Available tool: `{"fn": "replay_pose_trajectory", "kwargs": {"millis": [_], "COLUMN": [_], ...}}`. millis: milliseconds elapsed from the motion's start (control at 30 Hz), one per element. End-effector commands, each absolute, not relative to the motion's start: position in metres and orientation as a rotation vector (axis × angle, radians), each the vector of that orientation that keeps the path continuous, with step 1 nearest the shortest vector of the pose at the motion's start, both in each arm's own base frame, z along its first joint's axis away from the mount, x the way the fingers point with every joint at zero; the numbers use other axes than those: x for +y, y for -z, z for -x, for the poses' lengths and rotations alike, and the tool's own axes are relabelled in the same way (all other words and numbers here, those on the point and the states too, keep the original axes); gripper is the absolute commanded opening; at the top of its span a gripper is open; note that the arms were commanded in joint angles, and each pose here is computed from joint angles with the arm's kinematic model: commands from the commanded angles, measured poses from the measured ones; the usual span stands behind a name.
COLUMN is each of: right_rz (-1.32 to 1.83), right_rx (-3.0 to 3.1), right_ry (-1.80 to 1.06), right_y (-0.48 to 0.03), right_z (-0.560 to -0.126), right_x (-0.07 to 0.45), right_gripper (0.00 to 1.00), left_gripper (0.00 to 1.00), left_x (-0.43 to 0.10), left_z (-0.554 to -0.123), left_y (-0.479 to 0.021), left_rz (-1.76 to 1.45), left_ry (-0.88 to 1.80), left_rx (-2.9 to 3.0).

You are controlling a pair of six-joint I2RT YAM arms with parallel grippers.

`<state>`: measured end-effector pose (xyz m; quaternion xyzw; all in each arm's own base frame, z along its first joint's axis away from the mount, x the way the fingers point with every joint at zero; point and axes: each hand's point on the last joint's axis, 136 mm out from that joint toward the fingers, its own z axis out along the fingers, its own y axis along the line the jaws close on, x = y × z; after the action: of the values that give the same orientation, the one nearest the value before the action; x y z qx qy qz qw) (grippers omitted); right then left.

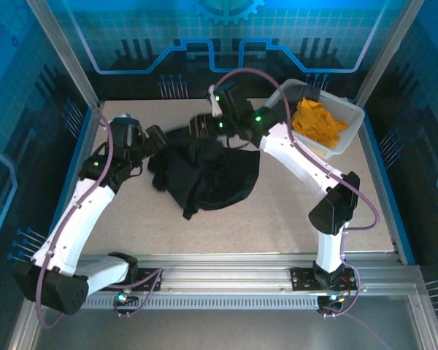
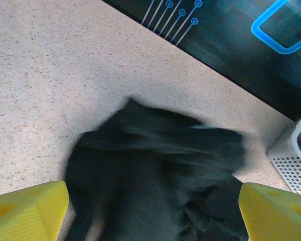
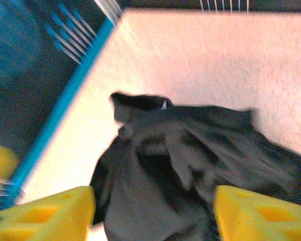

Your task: Fold and stack the t-shirts

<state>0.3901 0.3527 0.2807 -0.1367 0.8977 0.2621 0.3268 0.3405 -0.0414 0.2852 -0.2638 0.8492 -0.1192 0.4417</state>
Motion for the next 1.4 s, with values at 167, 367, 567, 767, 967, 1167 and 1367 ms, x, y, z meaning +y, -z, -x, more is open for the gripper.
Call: {"fn": "replay_pose_trajectory", "kwargs": {"millis": [167,367,567,767,967,1167,1367], "right_rz": [0.017,-0.255,-0.339,-0.372,-0.274,-0.451,-0.704], "right_rx": [2.584,2.747,2.837,2.830,2.735,2.645,2.598], "right_ry": [-0.641,-0.532,-0.489,-0.408,-0.252,-0.177,-0.200], "right_y": [-0.199,-0.124,-0.084,-0.071,-0.085,-0.081,-0.073], "right_z": [-0.366,-0.347,-0.349,-0.378,-0.452,-0.532,-0.575], "right_x": [0.245,0.186,0.176,0.169,0.168,0.129,0.060], "right_gripper": [0.67,0.62,0.62,0.62,0.57,0.47,0.37], "left_gripper": [0.86,0.77,0.77,0.78,0.76,0.72,0.74], "left_x": [-0.056,-0.111,-0.176,-0.186,-0.189,-0.196,-0.192], "left_z": [-0.327,-0.356,-0.398,-0.420,-0.428,-0.430,-0.430], "left_y": [-0.233,-0.190,-0.143,-0.084,-0.066,-0.073,-0.071], "left_rz": [0.696,0.564,0.195,0.053,0.100,0.137,0.160], "left_ry": [0.364,0.469,0.256,-0.059,-0.068,-0.008,0.006], "left_rx": [2.289,2.485,2.638,2.766,2.786,2.782,2.823]}}
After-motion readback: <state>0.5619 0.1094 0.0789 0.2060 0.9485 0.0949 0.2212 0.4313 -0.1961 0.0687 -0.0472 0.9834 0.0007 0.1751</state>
